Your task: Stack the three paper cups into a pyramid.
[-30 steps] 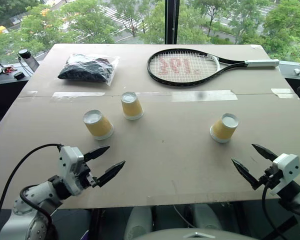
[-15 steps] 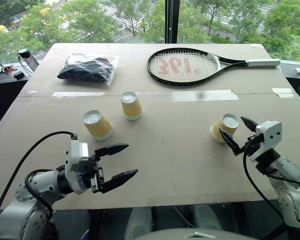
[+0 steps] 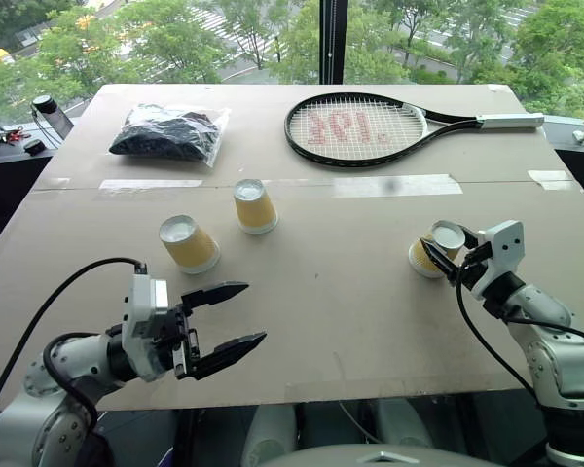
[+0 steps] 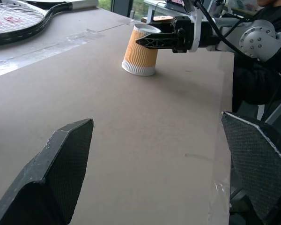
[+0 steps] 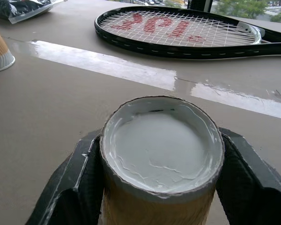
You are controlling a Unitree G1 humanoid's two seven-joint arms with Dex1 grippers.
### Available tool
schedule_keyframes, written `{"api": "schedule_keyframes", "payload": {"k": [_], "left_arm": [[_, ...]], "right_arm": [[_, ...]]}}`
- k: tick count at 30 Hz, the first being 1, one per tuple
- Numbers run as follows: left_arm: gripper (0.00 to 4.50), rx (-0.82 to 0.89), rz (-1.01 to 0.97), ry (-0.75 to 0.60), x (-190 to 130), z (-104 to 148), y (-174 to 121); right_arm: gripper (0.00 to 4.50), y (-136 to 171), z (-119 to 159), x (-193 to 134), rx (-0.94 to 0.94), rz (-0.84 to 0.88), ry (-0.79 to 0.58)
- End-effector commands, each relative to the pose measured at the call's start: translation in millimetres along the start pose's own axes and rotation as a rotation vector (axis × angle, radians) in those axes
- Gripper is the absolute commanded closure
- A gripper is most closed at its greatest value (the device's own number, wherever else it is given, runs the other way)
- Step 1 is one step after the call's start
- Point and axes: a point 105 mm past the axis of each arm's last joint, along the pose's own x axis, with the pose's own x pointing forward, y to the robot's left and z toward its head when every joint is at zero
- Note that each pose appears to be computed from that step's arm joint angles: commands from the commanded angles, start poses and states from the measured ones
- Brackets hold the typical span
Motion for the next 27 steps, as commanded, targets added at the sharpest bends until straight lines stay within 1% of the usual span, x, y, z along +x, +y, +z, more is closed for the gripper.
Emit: {"api": "schedule_keyframes", "payload": {"k": [1, 3, 6, 8, 9, 11, 13, 16, 20, 23, 27], "left_arm": [[0.0, 0.039, 0.0, -0.039, 0.3, 13.4, -1.4], [0.0, 0.036, 0.028, -0.063, 0.8, 16.5, 2.2], [0.0, 0.071, 0.075, -0.1, 1.8, 22.7, 8.2], [0.0, 0.115, 0.114, -0.148, 0.4, 27.9, 12.4], [0.0, 0.12, 0.106, -0.147, -0.5, 27.9, 11.7], [0.0, 0.11, 0.106, -0.152, -2.7, 29.4, 11.8], [0.0, 0.077, 0.108, -0.187, -8.4, 34.8, 11.4], [0.0, 0.073, 0.124, -0.186, -14.6, 33.4, 7.9], [0.0, 0.07, 0.145, -0.191, -16.3, 32.6, 5.5], [0.0, 0.052, 0.172, -0.202, -17.8, 29.7, 1.9], [0.0, 0.041, 0.192, -0.205, -18.7, 27.7, -0.5]], "right_arm": [[2.27, -0.9, 13.2, 3.0, -0.027, 0.018, -0.036], [2.27, 2.7, 18.3, 4.6, -0.031, 0.044, -0.045], [2.27, 10.7, 32.9, 12.3, -0.036, 0.096, -0.076], [2.27, 19.0, 46.2, 24.5, -0.047, 0.145, -0.095], [2.27, 22.8, 51.5, 31.1, -0.055, 0.167, -0.096], [2.27, 28.2, 57.8, 41.9, -0.09, 0.201, -0.086], [2.27, 29.5, 65.2, 58.0, -0.11, 0.205, -0.071], [2.27, 35.2, 74.4, 74.8, -0.118, 0.224, -0.05], [2.27, 43.4, 75.3, 81.1, -0.122, 0.26, -0.03], [2.27, 55.9, 69.6, 85.6, -0.119, 0.303, -0.016], [2.27, 62.4, 64.1, 89.9, -0.097, 0.314, -0.008]]}}
